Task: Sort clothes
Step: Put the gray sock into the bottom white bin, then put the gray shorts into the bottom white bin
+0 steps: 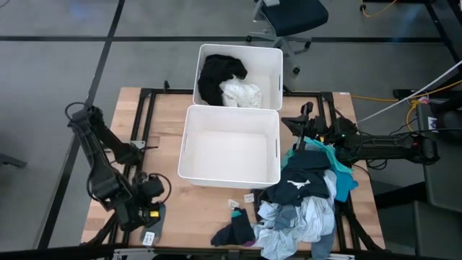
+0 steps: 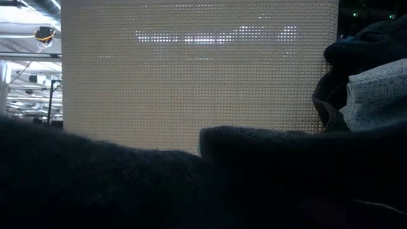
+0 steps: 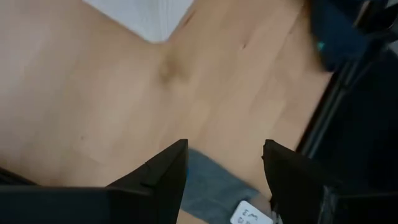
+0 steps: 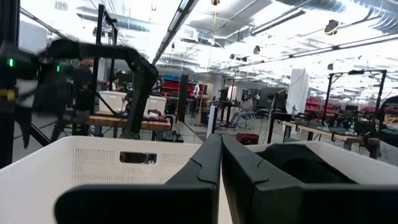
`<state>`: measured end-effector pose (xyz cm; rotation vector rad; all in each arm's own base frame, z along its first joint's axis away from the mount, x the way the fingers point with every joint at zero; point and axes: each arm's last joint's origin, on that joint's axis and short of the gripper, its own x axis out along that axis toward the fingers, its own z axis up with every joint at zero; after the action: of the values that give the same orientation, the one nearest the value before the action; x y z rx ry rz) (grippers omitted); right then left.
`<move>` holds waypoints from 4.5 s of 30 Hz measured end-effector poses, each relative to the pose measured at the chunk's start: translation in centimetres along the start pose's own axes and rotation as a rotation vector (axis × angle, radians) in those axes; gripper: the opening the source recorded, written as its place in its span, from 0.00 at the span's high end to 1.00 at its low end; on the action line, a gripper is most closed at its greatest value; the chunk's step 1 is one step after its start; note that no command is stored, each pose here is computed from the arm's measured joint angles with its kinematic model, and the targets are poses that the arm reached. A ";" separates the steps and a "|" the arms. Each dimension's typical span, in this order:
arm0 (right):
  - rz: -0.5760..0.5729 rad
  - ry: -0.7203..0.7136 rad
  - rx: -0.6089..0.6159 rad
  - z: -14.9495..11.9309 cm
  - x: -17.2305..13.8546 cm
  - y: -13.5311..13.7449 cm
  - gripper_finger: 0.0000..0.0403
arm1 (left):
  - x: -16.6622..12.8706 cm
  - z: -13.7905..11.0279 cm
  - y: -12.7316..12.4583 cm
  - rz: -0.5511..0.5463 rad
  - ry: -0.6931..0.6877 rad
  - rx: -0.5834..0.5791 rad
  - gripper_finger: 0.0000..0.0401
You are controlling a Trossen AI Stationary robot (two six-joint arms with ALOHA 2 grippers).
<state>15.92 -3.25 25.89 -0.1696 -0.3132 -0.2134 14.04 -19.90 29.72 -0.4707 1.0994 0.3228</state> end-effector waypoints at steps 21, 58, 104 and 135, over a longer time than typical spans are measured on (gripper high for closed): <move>-0.002 -0.014 -0.026 0.1 0.0 0.0 0.96 | 10.6 -5.5 4.0 -0.042 0.176 0.010 0.52; -0.002 -0.012 -0.026 0.1 0.0 0.0 0.96 | 12.2 -5.9 3.9 -0.016 0.360 0.226 0.99; -0.045 0.003 -0.026 0.0 0.0 -0.1 0.96 | -6.5 17.6 9.6 0.150 -0.902 0.534 0.97; -0.043 0.010 -0.022 0.0 0.0 -0.1 0.96 | -2.1 17.5 15.4 0.187 -0.957 0.426 0.61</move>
<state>15.90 -3.37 25.86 -0.1839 -0.3049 -0.2608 19.36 2.26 35.03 0.1827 0.2482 0.4024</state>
